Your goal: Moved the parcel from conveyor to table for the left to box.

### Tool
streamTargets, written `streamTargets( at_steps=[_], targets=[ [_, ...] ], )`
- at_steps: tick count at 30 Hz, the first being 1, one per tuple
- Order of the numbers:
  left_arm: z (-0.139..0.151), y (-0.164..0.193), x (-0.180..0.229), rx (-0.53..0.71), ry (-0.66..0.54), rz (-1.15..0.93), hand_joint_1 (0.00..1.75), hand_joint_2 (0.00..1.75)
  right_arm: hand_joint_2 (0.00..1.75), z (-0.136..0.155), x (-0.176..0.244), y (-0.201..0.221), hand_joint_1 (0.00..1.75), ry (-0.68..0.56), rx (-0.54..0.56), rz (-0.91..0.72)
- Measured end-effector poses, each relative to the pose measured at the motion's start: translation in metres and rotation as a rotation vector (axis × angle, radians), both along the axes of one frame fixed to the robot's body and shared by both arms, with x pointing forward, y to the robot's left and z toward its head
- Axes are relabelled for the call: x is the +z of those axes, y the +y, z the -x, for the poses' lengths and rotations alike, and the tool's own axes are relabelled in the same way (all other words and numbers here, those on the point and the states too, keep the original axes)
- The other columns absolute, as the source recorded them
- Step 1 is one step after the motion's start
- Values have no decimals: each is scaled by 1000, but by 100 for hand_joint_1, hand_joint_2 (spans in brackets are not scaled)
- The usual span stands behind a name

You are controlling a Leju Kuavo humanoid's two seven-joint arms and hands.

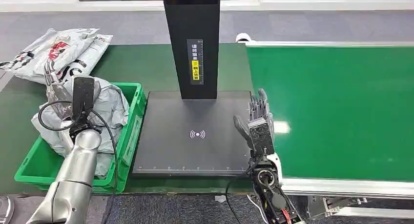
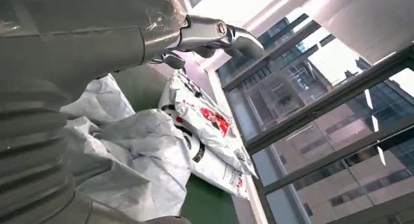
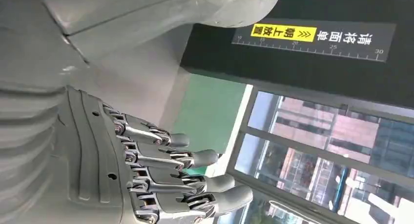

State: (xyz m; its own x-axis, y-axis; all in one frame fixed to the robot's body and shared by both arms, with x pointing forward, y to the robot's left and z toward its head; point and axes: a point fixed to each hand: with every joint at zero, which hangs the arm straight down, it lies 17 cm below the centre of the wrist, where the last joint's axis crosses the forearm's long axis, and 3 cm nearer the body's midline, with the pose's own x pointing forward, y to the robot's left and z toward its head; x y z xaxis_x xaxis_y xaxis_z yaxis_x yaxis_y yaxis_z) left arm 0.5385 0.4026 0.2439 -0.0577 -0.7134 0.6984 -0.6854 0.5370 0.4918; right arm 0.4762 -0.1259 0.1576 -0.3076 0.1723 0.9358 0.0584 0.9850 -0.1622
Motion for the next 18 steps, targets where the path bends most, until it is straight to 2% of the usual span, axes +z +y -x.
streamTargets(
  at_steps=[6, 9, 12, 15, 18],
  targets=[
    [6, -9, 1, -22, -30, -9, 0, 175, 175, -1, 1, -2, 0, -2, -4, 2],
    [7, -29, 0, -105, -56, 46, 0, 175, 175, -1, 4, -4, 0, -18, -15, 7],
    [2, -68, -9, -272, -53, 138, 0, 175, 175, -3, 10, -4, 0, -39, -19, 22],
    [6, -151, -19, -541, -70, 275, 0, 175, 175, -13, 26, 3, 0, -74, -7, 39],
    [15, -212, -20, -703, -80, 339, 0, 175, 175, -20, 37, 14, 0, -95, 13, 34]
  ],
)
